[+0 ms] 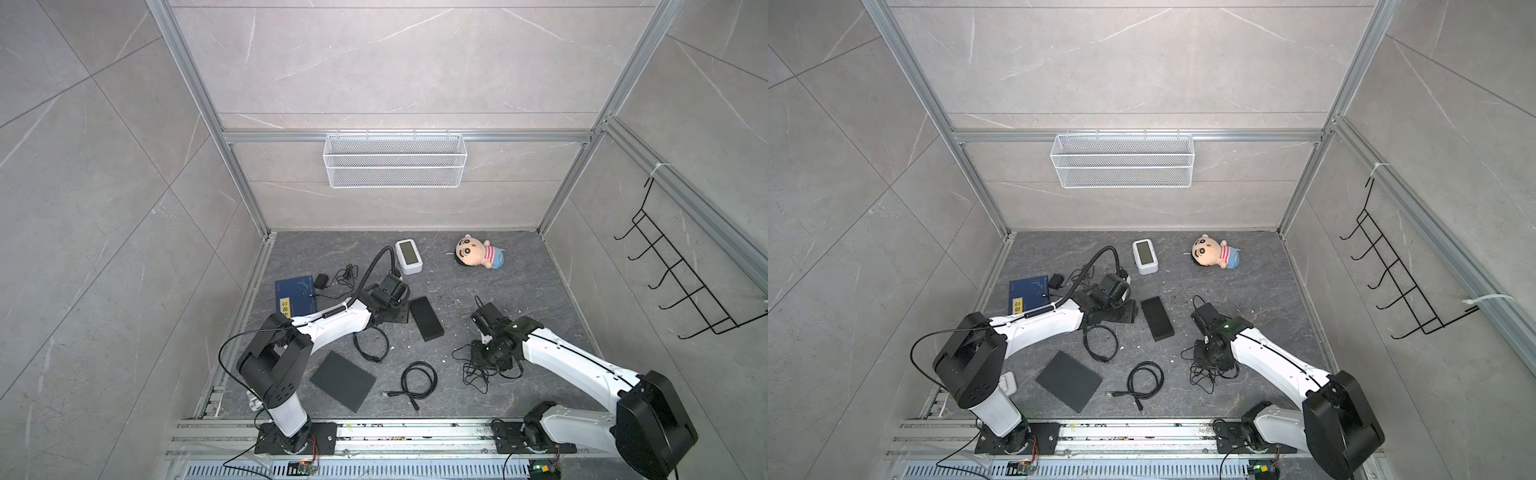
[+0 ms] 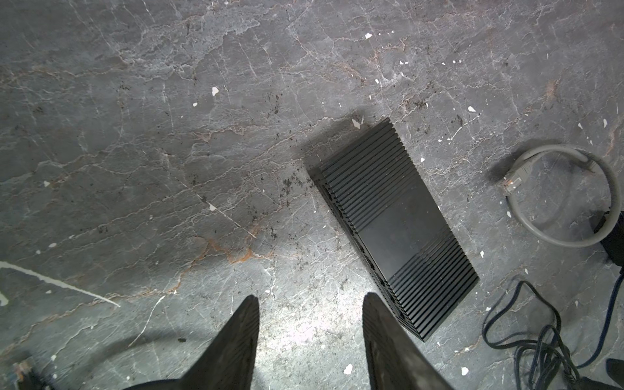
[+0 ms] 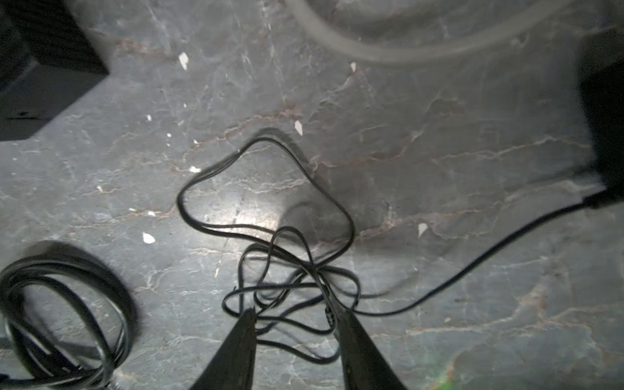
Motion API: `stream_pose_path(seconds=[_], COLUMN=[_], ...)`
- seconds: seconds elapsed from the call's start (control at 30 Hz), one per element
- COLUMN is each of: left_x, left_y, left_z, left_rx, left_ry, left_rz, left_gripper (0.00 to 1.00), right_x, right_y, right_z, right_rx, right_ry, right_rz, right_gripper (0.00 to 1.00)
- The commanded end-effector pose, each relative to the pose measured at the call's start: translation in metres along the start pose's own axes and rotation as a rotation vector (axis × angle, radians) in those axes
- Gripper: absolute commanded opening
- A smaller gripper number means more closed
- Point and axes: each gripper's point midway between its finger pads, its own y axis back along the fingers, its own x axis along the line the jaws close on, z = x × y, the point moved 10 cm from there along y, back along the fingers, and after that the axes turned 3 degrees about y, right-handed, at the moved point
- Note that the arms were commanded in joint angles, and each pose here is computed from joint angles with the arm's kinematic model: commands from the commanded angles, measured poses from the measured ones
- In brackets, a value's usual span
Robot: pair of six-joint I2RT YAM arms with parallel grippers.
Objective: Insert the plug into the switch port
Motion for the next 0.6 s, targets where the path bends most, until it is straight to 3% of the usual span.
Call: stream_pose_path(seconds=[0.0,0.57], left_x=[0.002,-0.002], left_y=[0.016,0.018], left_z=[0.002,0.007], left_rx=[-0.024,-0.025], left_ry=[0.005,0.002], left_rz=[0.001,-0.003], left_gripper=[0.53,0.52], right_x=[-0.001,0.003], right_y=[-0.011,-0.028], right_z=[0.001,0.013], right_rx=[-0.004,-0.002], right_ry=[0.002,0.047], right_rz=[-0.042,-0.109], right_gripper=[0.41,0.14])
